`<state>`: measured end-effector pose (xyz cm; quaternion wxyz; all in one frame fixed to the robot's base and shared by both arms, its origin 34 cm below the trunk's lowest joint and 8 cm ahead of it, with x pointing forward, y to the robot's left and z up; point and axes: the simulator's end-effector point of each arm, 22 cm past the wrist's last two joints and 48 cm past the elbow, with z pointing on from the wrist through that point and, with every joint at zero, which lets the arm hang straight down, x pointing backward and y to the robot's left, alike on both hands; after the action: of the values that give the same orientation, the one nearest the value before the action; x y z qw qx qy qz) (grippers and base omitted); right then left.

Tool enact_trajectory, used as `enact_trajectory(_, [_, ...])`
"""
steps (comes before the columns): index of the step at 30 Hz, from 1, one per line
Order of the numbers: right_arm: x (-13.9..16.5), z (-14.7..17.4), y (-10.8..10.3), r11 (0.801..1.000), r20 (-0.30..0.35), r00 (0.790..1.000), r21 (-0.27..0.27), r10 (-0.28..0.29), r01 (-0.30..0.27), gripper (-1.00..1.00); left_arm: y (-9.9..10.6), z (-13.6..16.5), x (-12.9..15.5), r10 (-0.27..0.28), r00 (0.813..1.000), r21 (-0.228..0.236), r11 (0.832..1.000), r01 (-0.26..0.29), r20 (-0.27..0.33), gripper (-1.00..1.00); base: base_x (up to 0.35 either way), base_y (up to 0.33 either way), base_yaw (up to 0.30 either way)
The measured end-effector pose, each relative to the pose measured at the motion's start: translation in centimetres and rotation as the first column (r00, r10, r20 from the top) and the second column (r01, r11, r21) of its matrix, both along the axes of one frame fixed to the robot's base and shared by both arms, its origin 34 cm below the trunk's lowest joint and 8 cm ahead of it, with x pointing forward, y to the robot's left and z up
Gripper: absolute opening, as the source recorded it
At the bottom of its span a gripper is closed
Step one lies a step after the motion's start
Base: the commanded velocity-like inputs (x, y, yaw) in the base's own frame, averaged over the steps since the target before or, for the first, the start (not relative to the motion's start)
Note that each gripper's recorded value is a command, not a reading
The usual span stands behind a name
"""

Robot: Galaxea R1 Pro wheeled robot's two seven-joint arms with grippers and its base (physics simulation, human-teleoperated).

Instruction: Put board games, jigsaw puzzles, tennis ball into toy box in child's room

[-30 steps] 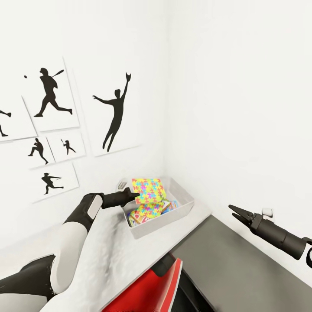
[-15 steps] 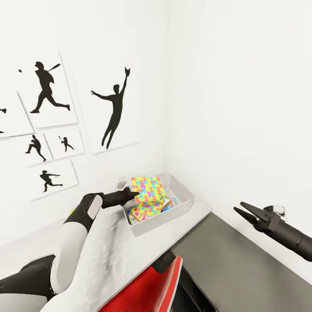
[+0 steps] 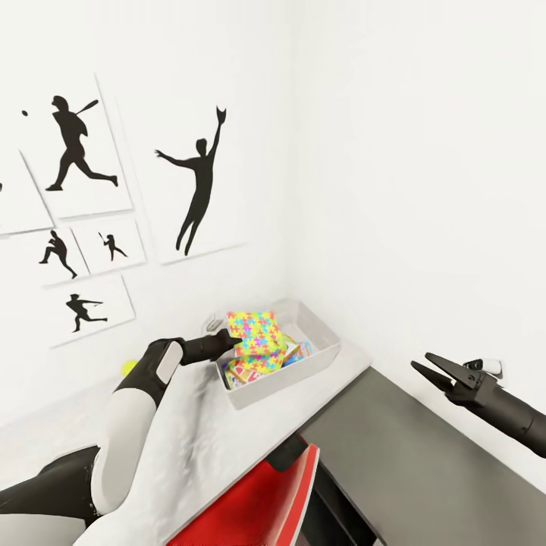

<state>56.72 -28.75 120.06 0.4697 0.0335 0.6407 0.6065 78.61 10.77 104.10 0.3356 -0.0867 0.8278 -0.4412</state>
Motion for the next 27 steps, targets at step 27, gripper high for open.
enact_trajectory(27, [0.8, -2.1, 0.0, 1.000, -0.044, 0.999, -0.001, -0.002, 0.001, 1.00, -1.1, -1.4, 0.9, -0.007, 1.000, -0.007, 1.000, 0.007, -0.029, -1.00, 0.000, 0.000, 0.000])
